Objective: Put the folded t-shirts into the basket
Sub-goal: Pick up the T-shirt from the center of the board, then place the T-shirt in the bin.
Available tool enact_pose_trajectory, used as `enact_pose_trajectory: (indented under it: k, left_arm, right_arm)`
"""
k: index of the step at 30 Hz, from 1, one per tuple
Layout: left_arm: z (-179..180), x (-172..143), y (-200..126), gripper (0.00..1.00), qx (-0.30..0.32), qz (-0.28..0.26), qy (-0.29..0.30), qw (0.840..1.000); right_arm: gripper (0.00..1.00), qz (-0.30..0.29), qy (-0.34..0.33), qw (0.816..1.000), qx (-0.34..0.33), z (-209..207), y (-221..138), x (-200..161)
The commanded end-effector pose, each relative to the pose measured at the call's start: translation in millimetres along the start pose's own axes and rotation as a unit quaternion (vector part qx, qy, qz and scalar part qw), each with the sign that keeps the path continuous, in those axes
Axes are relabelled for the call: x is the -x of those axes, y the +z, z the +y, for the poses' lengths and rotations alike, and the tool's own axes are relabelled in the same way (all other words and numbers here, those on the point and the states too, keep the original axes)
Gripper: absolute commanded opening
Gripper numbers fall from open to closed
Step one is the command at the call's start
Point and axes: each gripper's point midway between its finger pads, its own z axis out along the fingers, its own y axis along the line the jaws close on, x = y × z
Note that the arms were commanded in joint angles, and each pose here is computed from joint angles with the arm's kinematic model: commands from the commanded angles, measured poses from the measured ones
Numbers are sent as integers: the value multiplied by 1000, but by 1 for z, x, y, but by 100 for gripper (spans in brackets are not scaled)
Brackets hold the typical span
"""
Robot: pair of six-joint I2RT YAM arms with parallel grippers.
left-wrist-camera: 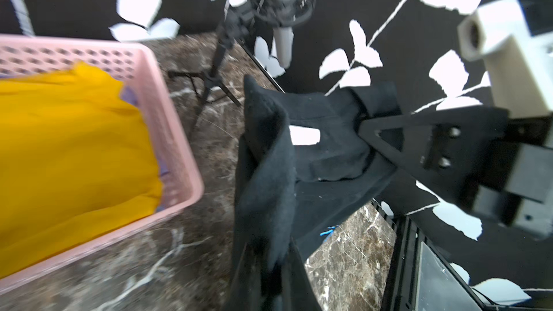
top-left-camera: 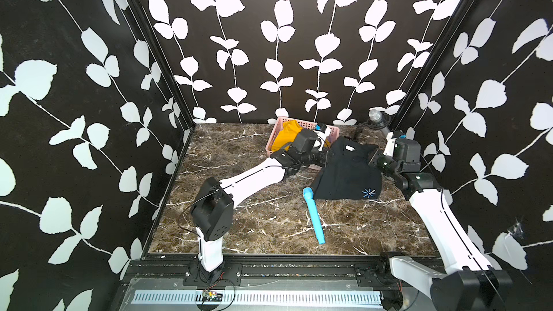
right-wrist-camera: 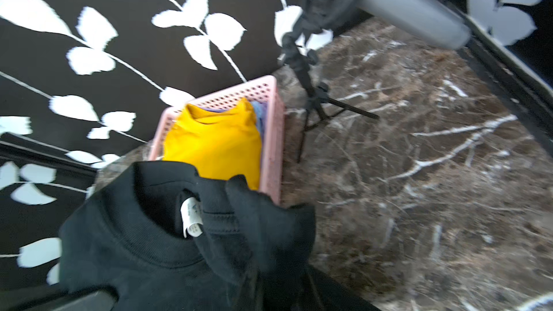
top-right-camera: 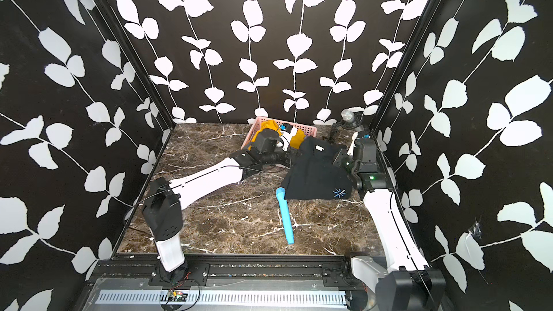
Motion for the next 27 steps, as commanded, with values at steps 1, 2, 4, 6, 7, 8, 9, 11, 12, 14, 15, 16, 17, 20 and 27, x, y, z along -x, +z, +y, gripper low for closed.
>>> enact_pose_trajectory:
  k: [1, 2, 4, 6, 7, 8, 9, 11, 12, 14, 15, 16, 17, 20, 27]
  left_arm:
    - [9, 27, -41, 0, 17, -30, 15, 999]
    - [14, 31, -49, 0, 24, -34, 14, 999]
    - [27, 40, -64, 0, 43, -43, 15, 998]
    - [35, 46, -76, 0, 54, -49, 15, 997]
    - [48, 53, -85, 0, 68, -56, 12, 996]
    - [57, 57, -92, 0, 78, -60, 11, 995]
    - [64, 61, -97, 0, 87, -63, 10, 994]
    - [79, 65, -107, 0, 106, -67, 7, 992]
    - [87, 69, -112, 0, 115, -71, 4, 991]
    - [103, 74, -120, 0, 130, -76, -4, 989]
    - [113, 78, -124, 0, 139, -79, -8, 987]
    - [122, 81, -128, 0, 147, -82, -12, 986]
    - [131, 83, -130, 0, 154, -83, -17, 984]
    - [156, 90, -131, 0, 172, -81, -27, 981]
    - [211, 101, -107, 0, 195, -57, -36, 979]
  right_arm:
    - [0, -42, 11, 998, 41, 37, -7, 21]
    - [0, -43, 10, 998, 50, 47, -5, 21]
    - [0, -46, 10, 997, 64, 64, -2, 23]
    - [0, -46, 8, 996, 80, 83, 3, 23]
    - [0, -45, 6, 995, 84, 91, 7, 22]
    - [0, -46, 4, 995, 89, 100, 11, 22]
    - [0, -46, 2, 995, 93, 109, 15, 21]
    - [0, -45, 0, 994, 101, 126, 24, 19]
    - [0, -44, 0, 993, 105, 133, 30, 19]
    - [0, -41, -3, 993, 112, 149, 41, 17]
    - [0, -40, -3, 993, 113, 155, 46, 17]
    - [0, -44, -2, 992, 119, 164, 49, 21]
    - [0, -41, -2, 992, 118, 168, 58, 20]
    - [0, -47, 5, 993, 112, 175, 76, 25]
    - [0, -40, -10, 997, 69, 174, 132, 23]
